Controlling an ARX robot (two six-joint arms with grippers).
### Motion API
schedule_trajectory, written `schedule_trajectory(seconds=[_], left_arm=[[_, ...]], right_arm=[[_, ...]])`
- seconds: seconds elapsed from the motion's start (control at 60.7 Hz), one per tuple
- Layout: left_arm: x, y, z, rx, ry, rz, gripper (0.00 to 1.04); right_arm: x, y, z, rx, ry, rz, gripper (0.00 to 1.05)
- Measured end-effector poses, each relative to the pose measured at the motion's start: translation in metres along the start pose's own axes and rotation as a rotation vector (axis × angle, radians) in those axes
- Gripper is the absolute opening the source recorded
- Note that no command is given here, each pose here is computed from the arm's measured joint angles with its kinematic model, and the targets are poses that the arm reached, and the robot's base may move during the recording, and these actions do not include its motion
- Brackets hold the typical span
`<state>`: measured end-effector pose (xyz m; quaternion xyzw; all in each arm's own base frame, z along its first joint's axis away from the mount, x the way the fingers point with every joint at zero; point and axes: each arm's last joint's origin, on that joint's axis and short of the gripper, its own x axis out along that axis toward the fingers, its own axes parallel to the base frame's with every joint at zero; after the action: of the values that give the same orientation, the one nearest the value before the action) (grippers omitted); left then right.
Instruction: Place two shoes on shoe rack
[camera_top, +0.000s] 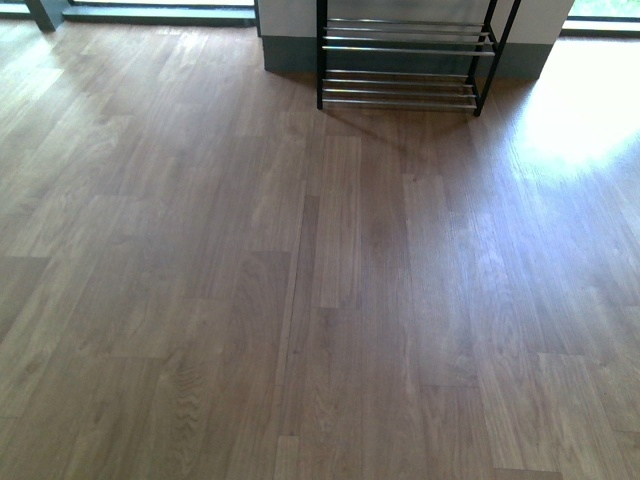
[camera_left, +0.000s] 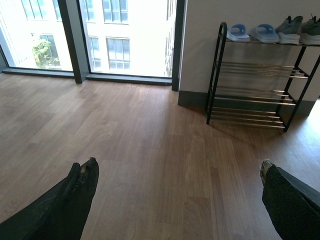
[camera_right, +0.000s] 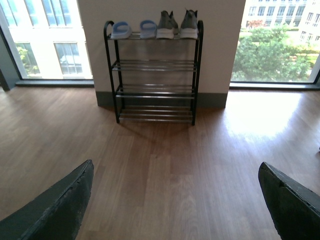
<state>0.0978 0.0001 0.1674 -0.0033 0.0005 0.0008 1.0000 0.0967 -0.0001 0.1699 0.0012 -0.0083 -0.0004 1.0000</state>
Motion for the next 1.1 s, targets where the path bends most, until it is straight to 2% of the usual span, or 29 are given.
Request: schedule_trajectory(seconds=[1.104], left_arm=[[0.0000, 0.0000, 0.0000, 0.000, 0.000, 0.000, 0.95]], right_arm=[[0.0000, 0.0000, 0.0000, 0.000, 0.000, 0.000, 0.96]])
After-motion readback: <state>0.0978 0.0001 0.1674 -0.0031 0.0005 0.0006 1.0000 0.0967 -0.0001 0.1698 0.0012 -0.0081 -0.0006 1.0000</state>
